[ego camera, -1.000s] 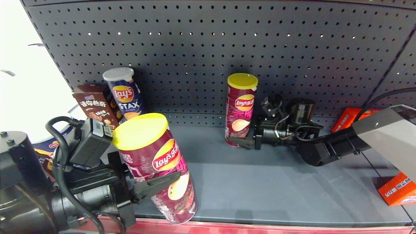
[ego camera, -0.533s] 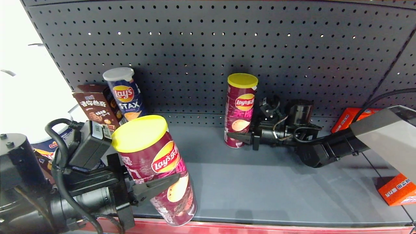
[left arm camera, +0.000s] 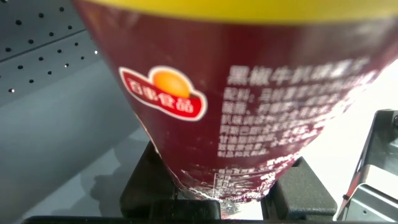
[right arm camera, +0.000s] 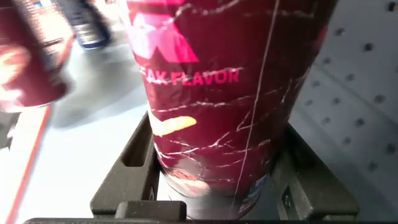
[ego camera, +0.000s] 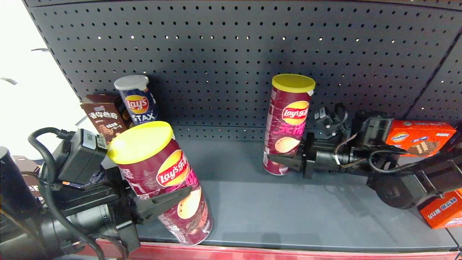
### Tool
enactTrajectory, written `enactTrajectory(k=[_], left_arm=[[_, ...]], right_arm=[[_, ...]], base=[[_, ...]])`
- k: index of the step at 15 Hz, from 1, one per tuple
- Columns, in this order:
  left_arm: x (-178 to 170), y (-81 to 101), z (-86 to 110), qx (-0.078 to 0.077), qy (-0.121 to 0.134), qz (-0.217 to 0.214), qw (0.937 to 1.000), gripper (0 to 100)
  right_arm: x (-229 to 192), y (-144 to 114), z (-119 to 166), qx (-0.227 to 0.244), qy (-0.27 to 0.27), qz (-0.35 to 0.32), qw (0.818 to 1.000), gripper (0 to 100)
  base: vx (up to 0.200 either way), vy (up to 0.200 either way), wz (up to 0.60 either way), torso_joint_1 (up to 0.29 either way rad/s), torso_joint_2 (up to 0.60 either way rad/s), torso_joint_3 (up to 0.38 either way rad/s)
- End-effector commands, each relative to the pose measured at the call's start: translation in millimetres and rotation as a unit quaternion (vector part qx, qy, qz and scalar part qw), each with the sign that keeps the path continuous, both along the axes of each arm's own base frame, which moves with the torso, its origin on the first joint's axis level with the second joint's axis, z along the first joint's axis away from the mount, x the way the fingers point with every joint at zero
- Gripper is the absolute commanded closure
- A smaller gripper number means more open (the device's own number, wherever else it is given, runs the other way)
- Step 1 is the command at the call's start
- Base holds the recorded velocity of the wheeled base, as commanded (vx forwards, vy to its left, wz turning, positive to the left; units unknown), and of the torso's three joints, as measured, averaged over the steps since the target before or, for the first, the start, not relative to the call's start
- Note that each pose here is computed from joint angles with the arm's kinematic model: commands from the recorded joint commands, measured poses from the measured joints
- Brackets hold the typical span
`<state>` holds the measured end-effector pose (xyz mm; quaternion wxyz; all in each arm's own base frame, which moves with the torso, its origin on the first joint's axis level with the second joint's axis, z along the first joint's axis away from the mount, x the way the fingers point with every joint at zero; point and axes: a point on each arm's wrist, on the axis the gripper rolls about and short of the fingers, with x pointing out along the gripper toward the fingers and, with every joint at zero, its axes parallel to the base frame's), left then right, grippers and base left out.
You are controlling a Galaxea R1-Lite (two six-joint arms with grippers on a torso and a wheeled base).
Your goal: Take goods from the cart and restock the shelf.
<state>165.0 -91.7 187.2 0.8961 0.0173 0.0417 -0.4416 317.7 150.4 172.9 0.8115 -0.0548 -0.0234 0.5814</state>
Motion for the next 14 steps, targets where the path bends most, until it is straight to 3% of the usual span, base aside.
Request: enactTrajectory(k=[1,7,14], left_arm=[[-1.3,1.1,1.8,-0.002,-0.004,0.001,1.0000,100],[-1.4,1.1,1.9,-0.002,-0.004,0.001,1.0000,100],[-2.7,1.4,-0.7,0.000,-0.001,0.000,1.0000,100]], right_arm=[[-45.8,-4.6,17.9,0.011,-0.024,-0.006,1.000,100],[-110.8,9.1,9.7,0.000,-0.002,-0.022,1.000,100],[-126.8,6.5,-23.1,-0.023,0.017,-0.041,0.999,100]], base=[[0.000,0.000,0.00,0.000,0.00,0.000],[0.000,0.000,0.00,0.000,0.00,0.000],[0.000,0.000,0.00,0.000,0.00,0.000]])
